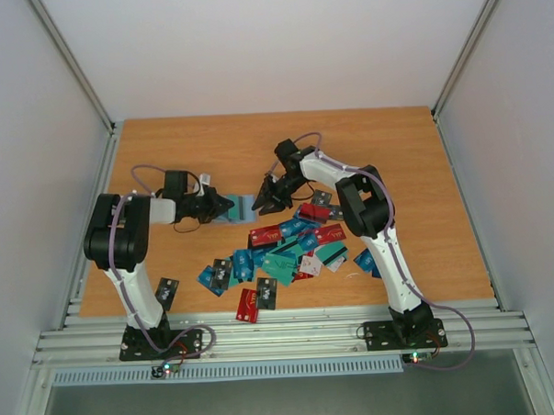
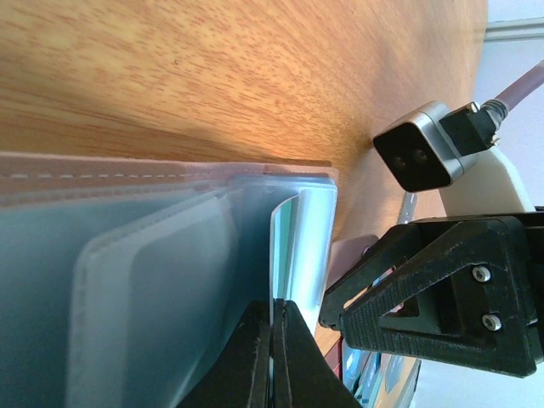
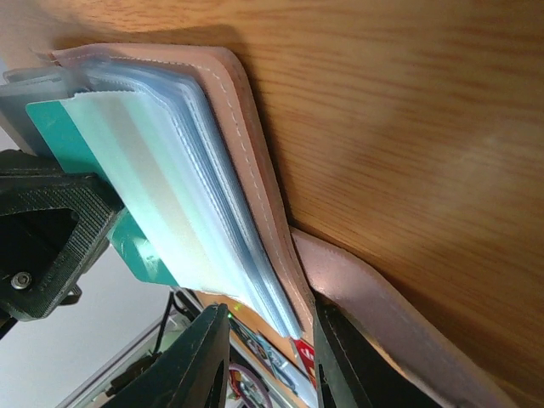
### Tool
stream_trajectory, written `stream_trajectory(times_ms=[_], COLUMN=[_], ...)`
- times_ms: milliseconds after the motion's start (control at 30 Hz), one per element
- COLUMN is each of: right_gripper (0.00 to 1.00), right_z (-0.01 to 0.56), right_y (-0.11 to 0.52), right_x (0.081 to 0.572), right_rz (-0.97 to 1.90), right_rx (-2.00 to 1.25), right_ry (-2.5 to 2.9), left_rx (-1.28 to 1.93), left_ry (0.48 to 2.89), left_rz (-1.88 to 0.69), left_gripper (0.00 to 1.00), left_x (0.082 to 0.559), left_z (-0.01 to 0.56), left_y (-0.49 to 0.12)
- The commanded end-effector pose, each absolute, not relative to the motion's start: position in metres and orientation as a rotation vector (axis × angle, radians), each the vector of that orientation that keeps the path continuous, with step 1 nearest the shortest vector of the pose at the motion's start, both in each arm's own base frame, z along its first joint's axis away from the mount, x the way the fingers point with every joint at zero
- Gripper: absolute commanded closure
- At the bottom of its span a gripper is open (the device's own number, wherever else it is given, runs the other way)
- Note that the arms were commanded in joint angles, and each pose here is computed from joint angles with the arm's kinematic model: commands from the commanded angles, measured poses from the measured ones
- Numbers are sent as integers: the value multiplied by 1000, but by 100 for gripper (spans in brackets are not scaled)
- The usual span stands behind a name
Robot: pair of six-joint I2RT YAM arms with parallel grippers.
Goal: Put the credit cards into the card holder
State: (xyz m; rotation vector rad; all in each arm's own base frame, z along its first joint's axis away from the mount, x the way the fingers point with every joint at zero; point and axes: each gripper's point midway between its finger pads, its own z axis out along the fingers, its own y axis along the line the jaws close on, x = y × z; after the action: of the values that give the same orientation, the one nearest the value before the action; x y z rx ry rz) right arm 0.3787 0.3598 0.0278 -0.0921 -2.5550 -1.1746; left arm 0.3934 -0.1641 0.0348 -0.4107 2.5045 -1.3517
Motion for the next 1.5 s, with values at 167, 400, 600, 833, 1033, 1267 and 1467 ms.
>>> stream_trajectory(times_ms=[167,400,600,833,1033,1267,1467], right_gripper=[71,71,71,71,71,71,71], right_z=[14,12,13,14,15,16,17], right_y=[351,352,353,353,354,355,356], right_x=[368,368,370,371,372,374,375], right_rz=[-1080,-1086,-1092,-1100,-1107,-1121,-1130], right_rx=[-179,-184,-184,-183,-186,-191,-195], right_ry=[-2556,-2552,-2553,-2553,-2547,-2540,-2533], left_rx=[-379,-366,-346,-326,-330,-338,-328], left_ry=[2525,2513,2516,2506,2514,2515,2515], left_rz=[-1343,-1364,-1371,-1393,-1395,-1403,-1400], left_gripper=[100,100,100,100,100,100,100], left_x=[385,391,390,392,391,390,390], left_z=[26,27,27,29,26,23,24], left_y=[-166,-173,-179,-186,-189,-193,-196])
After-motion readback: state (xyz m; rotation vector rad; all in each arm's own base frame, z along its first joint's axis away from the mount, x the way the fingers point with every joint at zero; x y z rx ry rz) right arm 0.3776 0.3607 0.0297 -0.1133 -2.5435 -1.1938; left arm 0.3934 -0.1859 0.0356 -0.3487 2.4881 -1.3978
